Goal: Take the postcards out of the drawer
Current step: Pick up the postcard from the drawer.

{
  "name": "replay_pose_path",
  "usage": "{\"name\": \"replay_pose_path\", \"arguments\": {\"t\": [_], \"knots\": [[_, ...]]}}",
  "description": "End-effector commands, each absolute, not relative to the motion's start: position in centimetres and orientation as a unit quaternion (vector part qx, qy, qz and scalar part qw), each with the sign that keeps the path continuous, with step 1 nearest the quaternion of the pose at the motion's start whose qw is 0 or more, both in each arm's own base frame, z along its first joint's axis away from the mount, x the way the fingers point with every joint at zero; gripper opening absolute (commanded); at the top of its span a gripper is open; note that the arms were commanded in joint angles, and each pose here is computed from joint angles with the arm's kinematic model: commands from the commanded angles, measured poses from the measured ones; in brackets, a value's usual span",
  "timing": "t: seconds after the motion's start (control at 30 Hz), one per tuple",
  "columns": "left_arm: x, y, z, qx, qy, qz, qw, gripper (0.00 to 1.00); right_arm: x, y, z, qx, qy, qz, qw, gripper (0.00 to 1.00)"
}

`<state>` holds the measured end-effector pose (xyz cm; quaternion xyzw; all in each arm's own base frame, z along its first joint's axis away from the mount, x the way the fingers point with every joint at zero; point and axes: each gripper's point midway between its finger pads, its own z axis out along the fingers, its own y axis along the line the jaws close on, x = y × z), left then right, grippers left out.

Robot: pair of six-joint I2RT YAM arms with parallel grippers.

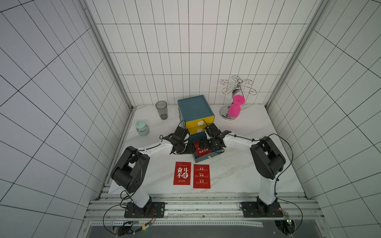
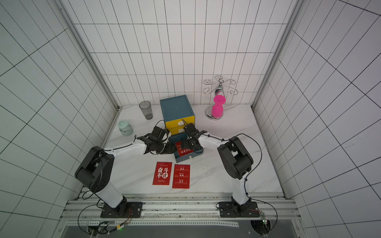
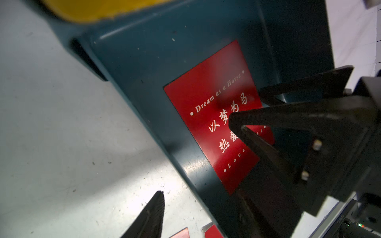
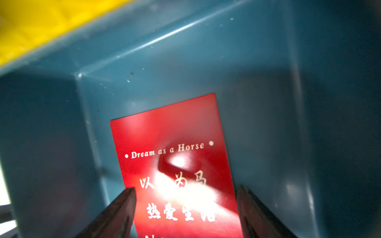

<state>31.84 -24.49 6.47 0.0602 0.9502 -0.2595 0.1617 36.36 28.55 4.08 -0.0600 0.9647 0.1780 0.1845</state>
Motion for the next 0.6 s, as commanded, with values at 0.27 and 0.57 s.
{"name": "replay_pose_path", "arguments": {"t": [0.27, 0.57], "knots": [[33.0, -25.4, 7.2, 0.072, 0.945, -0.268, 0.173, 0.54, 35.1, 31.0, 3.0, -0.063, 0.953, 0.254, 0.153, 0.79], [33.2, -25.7, 7.1, 0.073, 0.945, -0.27, 0.17, 0.54, 35.2, 31.4, 3.8, -0.054, 0.937, 0.305, 0.158, 0.78]]}}
